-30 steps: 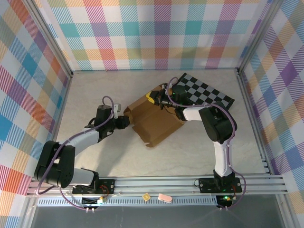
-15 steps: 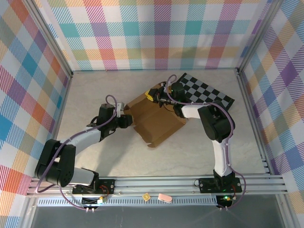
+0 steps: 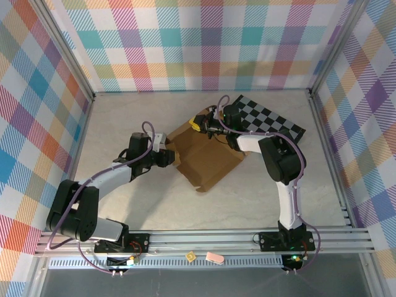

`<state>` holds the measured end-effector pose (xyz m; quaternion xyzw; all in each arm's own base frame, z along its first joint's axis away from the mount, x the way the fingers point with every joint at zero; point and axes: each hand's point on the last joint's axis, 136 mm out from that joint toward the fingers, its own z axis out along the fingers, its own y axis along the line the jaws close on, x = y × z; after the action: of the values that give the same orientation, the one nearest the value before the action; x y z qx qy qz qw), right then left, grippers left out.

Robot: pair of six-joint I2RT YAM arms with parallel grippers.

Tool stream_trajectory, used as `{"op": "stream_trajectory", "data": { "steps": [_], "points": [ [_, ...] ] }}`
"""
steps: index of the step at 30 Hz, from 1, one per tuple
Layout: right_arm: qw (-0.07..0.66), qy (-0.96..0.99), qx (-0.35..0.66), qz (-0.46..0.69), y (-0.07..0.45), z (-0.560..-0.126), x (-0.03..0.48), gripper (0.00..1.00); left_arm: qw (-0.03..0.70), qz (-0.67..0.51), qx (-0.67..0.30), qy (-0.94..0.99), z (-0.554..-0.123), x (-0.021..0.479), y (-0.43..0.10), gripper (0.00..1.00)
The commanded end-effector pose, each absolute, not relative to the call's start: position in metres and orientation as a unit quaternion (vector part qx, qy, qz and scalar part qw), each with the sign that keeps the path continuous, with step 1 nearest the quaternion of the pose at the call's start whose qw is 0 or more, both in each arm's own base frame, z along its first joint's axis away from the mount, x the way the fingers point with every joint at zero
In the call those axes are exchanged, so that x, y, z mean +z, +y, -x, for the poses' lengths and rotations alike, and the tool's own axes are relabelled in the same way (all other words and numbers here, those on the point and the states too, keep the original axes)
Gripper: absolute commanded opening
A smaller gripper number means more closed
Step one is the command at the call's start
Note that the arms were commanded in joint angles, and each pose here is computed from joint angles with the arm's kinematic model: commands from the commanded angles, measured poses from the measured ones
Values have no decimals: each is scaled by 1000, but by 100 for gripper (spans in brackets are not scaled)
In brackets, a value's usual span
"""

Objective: Fold the paper box

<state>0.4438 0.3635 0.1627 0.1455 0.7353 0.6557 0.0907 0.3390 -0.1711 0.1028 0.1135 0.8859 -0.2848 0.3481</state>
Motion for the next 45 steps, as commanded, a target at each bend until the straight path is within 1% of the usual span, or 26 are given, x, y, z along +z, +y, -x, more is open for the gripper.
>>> {"op": "stream_trajectory", "data": {
  "steps": [1, 7, 17, 21, 29, 45],
  "points": [
    [81, 735, 660, -128, 367, -443, 168, 0, 362, -152, -330, 859, -346, 119, -187, 37],
    [90, 731, 663, -132, 368, -448, 174, 0, 365, -138, -325, 861, -351, 119, -185, 37],
    [102, 727, 665, -139, 369, -448, 175, 0, 379, -88, -269, 881, -367, 106, -175, 40],
    [104, 726, 665, -141, 369, -442, 164, 0, 394, -67, -248, 882, -375, 105, -169, 40],
    [106, 725, 663, -153, 370, -434, 142, 0, 401, -53, -242, 882, -383, 100, -172, 39],
    [104, 736, 650, -161, 381, -428, 129, 0, 429, -3, -202, 880, -402, 101, -174, 37]
  ]
}}
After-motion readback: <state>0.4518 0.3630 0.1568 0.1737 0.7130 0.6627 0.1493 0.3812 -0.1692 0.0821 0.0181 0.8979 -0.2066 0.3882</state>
